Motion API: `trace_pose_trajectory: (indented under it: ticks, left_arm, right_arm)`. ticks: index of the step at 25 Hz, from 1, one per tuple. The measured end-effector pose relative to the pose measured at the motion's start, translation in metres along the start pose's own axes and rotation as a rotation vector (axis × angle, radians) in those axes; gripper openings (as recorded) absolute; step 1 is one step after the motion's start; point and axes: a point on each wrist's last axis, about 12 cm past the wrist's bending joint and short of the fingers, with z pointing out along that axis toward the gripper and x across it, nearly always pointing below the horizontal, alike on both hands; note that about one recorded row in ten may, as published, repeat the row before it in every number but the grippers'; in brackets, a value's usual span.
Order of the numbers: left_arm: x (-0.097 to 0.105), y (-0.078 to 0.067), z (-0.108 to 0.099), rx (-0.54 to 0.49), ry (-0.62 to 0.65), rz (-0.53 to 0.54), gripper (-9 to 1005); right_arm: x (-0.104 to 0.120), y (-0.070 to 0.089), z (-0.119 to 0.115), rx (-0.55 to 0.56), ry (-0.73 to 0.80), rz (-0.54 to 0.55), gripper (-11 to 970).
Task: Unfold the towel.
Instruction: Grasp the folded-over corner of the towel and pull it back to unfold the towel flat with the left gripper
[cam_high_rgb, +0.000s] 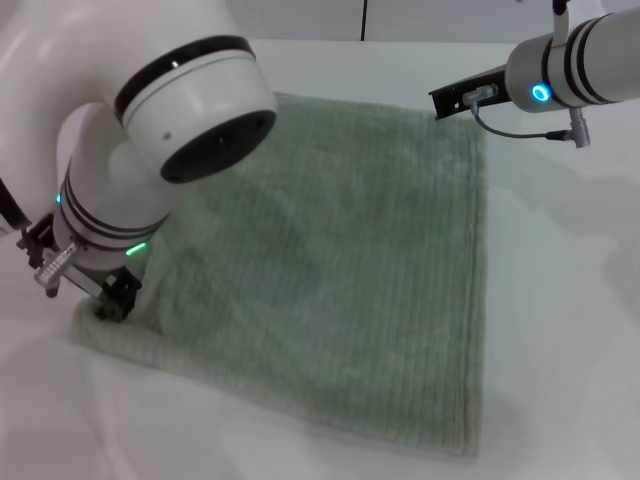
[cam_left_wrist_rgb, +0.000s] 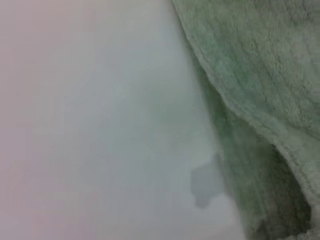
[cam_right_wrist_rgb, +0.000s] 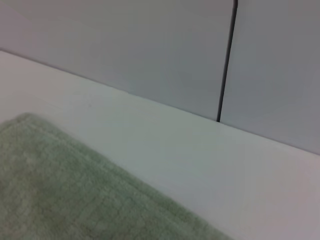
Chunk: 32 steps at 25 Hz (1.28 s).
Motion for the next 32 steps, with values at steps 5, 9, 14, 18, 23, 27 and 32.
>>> trace_pose_trajectory:
  ticks: [5, 9, 14, 18, 23, 27, 32]
  left_arm:
    - [0.004, -0.003, 0.002, 0.006, 0.008, -0.020, 847]
    - [0.000, -0.002, 0.005, 0.031, -0.038, -0.017, 847]
    - [-0.009, 0.002, 0.016, 0.070, -0.067, -0.003, 847]
    - [-0.009, 0.020, 0.035, -0.001, 0.015, -0.080, 847]
    - [-0.001, 0.027, 0.037, -0.041, 0.061, -0.120, 847]
    - [0.002, 0.027, 0.035, -0.045, 0.066, -0.128, 847]
    - [0.000, 0.013, 0.023, 0.029, 0.003, -0.075, 847]
  right_arm:
    - [-0.002, 0.000, -0.001, 0.002, -0.007, -0.027, 48]
    - [-0.005, 0.003, -0.002, -0.001, -0.016, -0.067, 52]
    - [-0.011, 0.008, -0.004, -0.006, -0.037, -0.095, 57]
    - [-0.014, 0.009, -0.008, -0.008, -0.060, -0.107, 79]
    - [-0.016, 0.010, -0.007, -0.007, -0.062, -0.111, 175]
    - [-0.017, 0.010, -0.007, -0.007, -0.064, -0.114, 252]
    - [-0.015, 0.011, -0.007, -0.009, -0.058, -0.131, 328]
